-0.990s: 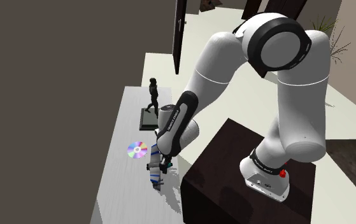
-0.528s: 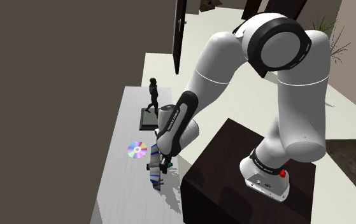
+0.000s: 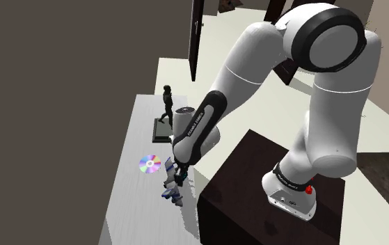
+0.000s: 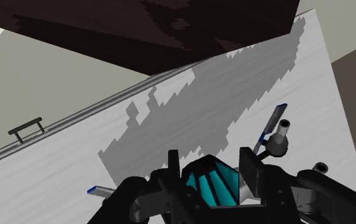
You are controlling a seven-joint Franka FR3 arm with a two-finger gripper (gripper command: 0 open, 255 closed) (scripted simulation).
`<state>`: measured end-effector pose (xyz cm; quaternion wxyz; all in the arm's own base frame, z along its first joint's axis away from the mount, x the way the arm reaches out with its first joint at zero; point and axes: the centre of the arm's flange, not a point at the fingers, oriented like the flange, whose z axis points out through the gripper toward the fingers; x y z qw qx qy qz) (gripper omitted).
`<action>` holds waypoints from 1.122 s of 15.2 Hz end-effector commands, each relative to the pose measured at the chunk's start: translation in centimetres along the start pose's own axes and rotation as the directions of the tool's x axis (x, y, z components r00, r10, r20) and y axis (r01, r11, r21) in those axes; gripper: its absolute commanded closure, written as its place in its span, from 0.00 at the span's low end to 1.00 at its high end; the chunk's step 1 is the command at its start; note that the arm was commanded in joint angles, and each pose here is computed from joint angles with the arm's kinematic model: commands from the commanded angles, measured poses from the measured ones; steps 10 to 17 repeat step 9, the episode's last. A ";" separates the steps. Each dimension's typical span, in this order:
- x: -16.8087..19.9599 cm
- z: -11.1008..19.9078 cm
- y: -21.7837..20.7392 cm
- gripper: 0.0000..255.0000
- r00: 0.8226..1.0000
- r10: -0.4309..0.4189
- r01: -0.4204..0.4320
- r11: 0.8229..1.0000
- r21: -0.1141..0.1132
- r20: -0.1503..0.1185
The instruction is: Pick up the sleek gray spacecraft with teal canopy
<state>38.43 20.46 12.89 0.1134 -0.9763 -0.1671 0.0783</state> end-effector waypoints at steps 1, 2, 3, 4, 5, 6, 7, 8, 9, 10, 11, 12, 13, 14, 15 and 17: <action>-0.1 -1.0 -0.2 1.00 1.000 0.000 0.000 1.000 0.000 0.000; -0.2 -1.5 -0.4 1.00 1.000 0.000 0.000 1.000 0.000 0.000; -0.2 -2.0 -0.5 1.00 1.000 0.000 0.000 1.000 0.000 0.000; -0.3 -2.5 -0.6 1.00 1.000 0.000 0.000 1.000 0.000 0.000; -0.4 -3.0 -0.8 1.00 1.000 0.000 0.000 1.000 0.000 0.000; -0.4 -3.6 -0.9 1.00 1.000 0.000 0.000 1.000 0.000 0.000; -0.5 -4.1 -1.0 1.00 1.000 0.000 0.000 1.000 0.000 0.000; -0.5 -4.1 -1.0 1.00 1.000 0.000 0.000 1.000 0.000 0.000; -0.5 -4.1 -1.0 1.00 1.000 0.000 0.000 1.000 0.000 0.000; -0.5 -4.1 -1.0 1.00 1.000 0.000 0.000 1.000 0.000 0.000; -0.5 -4.1 -1.0 1.00 1.000 0.000 0.000 1.000 0.000 0.000; -0.5 -4.1 -1.0 1.00 1.000 0.000 0.000 1.000 0.000 0.000; -0.5 -4.1 -1.0 1.00 1.000 0.000 0.000 1.000 0.000 0.000; -0.5 -4.1 -1.0 1.00 1.000 0.000 0.000 1.000 0.000 0.000; -0.5 -4.1 -1.0 1.00 1.000 0.000 0.000 1.000 0.000 0.000; -0.5 -4.1 -1.0 1.00 1.000 0.000 0.000 1.000 0.000 0.000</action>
